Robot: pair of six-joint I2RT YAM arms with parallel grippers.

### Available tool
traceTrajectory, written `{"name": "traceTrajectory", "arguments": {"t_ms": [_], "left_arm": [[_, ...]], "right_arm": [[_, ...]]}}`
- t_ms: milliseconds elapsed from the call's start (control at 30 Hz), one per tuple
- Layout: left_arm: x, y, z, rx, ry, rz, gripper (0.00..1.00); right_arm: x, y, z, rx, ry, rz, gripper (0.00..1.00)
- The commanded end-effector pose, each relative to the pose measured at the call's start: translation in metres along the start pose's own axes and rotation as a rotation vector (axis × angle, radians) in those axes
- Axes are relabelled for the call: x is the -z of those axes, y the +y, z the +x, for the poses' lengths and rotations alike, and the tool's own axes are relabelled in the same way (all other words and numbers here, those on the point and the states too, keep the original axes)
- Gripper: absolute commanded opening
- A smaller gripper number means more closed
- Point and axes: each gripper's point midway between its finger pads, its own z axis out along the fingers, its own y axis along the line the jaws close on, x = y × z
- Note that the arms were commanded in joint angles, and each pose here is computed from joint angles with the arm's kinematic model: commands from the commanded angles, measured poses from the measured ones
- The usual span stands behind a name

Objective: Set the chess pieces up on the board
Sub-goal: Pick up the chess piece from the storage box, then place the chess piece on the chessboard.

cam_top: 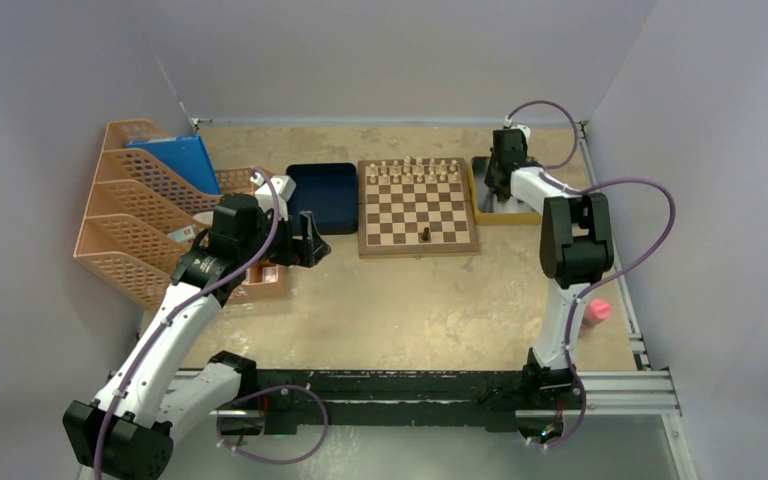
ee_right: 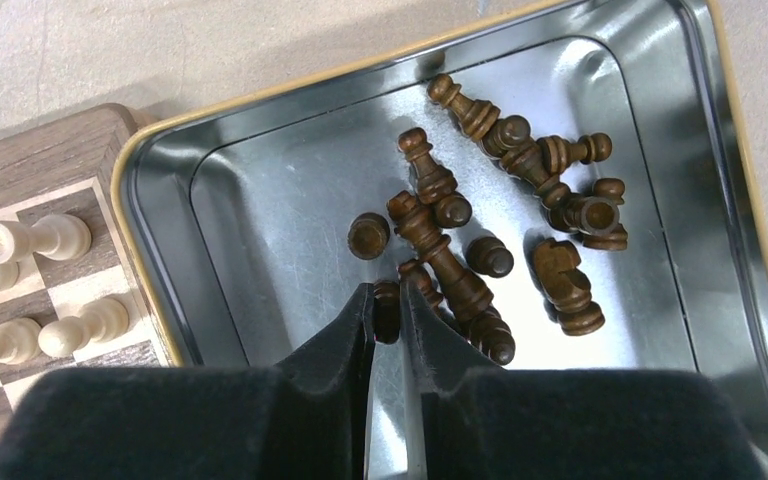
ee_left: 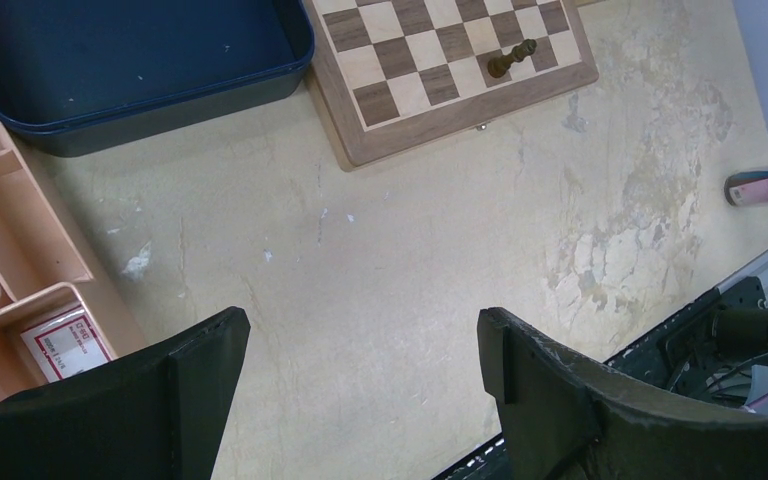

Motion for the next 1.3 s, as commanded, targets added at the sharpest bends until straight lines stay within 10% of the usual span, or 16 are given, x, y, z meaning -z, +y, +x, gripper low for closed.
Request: {"name": "traceTrajectory", "arguments": {"t_ms": [0,567,1267], "left_arm": [[0.003,-0.002,-0.009,-0.019,-0.042,0.002,0.84],[-0.004,-0.003,-0.005,-0.009,-0.005,0.012,0.85],[0.001,-0.006,-0.005,-0.02,-0.021,0.025,0.86]], "right_arm": [[0.028,-0.006,-0.036,-0.03,-0.084,0.012,0.14],[0.086,0.006,-0.058,-0.037,-0.134,-0.016,0.12],[0.171,0.061,0.023,0.083,-0.05,-0.167,0.14]]}}
